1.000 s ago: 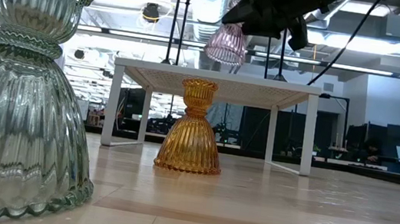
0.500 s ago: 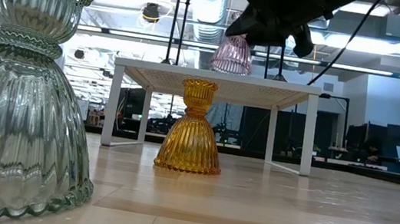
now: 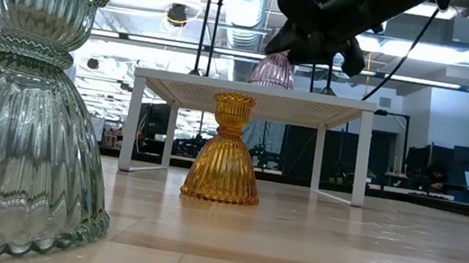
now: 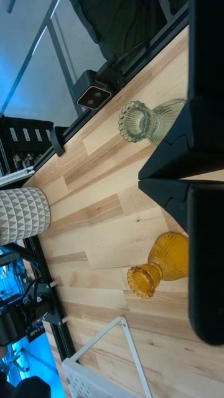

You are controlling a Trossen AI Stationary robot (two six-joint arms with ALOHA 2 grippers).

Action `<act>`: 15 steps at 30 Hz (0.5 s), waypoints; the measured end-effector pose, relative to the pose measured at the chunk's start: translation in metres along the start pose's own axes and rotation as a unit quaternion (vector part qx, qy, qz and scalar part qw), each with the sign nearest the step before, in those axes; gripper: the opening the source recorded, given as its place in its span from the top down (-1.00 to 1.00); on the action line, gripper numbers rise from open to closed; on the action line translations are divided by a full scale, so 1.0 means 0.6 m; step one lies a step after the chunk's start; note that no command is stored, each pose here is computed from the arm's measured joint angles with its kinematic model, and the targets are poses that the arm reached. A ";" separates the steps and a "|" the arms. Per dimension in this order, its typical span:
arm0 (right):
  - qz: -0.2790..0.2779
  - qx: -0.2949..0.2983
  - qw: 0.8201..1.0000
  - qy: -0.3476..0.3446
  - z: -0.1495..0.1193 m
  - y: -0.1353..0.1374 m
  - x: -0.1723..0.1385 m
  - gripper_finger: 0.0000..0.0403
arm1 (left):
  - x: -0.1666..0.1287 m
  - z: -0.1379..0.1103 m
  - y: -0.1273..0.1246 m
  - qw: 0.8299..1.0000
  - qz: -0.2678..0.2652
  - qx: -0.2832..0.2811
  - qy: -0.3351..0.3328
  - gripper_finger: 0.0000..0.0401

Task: Pick & Place candle stick holders
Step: Put the purple candle holder on the shelf

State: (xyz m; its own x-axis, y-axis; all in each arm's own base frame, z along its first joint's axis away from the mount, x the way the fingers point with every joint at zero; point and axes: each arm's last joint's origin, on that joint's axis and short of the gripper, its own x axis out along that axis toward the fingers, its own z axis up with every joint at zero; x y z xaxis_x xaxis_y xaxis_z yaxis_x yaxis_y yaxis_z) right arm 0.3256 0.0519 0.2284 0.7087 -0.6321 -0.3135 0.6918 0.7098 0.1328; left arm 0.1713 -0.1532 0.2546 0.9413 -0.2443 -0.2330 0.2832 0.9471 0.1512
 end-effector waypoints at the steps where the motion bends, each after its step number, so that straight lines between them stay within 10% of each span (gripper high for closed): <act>1: 0.001 0.000 1.000 0.001 0.000 0.000 0.000 0.38 | 0.000 0.000 0.000 1.000 0.000 0.000 0.000 0.97; 15: 0.021 -0.003 1.000 0.015 -0.002 0.002 0.000 0.20 | 0.000 0.000 0.000 1.000 0.000 -0.006 0.000 0.97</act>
State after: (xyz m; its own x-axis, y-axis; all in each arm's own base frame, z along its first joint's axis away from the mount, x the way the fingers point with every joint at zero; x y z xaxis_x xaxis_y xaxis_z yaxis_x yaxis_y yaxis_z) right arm 0.3261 0.0530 0.2277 0.7328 -0.5920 -0.3353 0.6604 0.7376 0.1410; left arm 0.1712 -0.1532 0.2547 0.9413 -0.2445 -0.2328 0.2813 0.9493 0.1403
